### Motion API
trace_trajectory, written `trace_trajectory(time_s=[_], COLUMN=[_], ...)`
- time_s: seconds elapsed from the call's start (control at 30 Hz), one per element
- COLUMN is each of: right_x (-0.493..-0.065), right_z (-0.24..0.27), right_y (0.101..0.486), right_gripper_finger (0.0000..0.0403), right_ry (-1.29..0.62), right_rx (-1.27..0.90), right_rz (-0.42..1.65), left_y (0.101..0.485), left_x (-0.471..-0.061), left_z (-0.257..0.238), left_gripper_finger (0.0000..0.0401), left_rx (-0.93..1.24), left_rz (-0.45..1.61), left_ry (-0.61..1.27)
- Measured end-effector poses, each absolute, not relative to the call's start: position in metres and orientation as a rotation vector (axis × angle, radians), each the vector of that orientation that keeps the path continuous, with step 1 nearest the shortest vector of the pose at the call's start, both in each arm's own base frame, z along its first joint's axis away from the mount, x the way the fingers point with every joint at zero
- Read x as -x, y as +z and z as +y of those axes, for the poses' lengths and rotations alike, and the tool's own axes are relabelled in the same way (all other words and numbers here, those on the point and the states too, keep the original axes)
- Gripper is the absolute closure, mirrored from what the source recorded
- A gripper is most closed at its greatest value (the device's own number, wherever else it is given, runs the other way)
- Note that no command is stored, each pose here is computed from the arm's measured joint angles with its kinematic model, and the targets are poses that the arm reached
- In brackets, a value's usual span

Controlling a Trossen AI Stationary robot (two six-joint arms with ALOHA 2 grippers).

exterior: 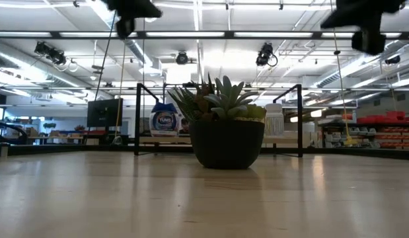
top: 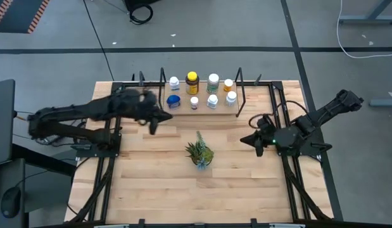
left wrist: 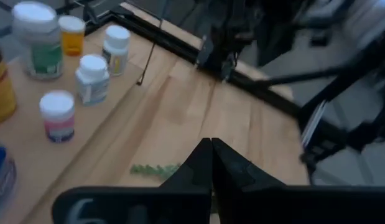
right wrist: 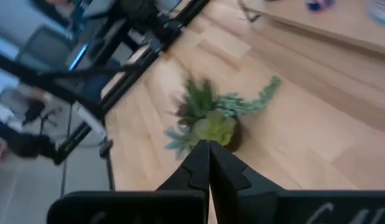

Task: Pick and place medicine bottles onto shelf by color
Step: Return to Home Position

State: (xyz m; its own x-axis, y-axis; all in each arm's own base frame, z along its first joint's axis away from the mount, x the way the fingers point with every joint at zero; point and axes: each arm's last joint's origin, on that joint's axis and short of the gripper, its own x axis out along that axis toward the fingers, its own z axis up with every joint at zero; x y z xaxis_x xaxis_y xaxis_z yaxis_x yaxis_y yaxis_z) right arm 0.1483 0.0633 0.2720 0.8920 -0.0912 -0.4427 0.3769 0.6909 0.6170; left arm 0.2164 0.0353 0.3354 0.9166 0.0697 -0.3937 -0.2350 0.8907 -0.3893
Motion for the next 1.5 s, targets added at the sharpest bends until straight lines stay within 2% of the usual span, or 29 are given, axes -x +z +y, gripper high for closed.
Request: trace_trajectory(time_s=[0.13, 0.33, 0.8, 1.03, 1.33, 1.5], right_x=[-0.132, -0.110, -0.084, -0.083, -0.086, -0.087], right_z=[0.047, 0.030, 0.017, 0.015, 0.007, 0.006], right_y=[0.245, 0.225, 0.189, 0.169, 0.173, 0.174], right_gripper_finger=[0.0396, 0.0397, 0.0398, 0.0398, 0.0398, 0.0398], right_ry=[-0.330, -0.358, -0.322, -0.340, -0.356, -0.313], right_rx=[-0.823, -0.880, -0.796, -0.764, -0.666, -0.442], right_rz=[0.366, 0.218, 0.066, 0.042, 0.007, 0.054], left_y=[0.304, 0.264, 0.205, 0.177, 0.181, 0.182], left_x=[-0.186, -0.157, -0.125, -0.116, -0.112, -0.112], left_z=[0.030, 0.025, 0.028, 0.027, 0.034, 0.034], left_gripper_finger=[0.0398, 0.0398, 0.0400, 0.0400, 0.0401, 0.0399], left_rx=[0.561, 0.688, 0.686, 0.702, 0.603, 0.376], left_rz=[0.288, 0.090, -0.118, -0.139, -0.179, -0.166], left_ry=[0.168, 0.131, 0.131, 0.132, 0.130, 0.138])
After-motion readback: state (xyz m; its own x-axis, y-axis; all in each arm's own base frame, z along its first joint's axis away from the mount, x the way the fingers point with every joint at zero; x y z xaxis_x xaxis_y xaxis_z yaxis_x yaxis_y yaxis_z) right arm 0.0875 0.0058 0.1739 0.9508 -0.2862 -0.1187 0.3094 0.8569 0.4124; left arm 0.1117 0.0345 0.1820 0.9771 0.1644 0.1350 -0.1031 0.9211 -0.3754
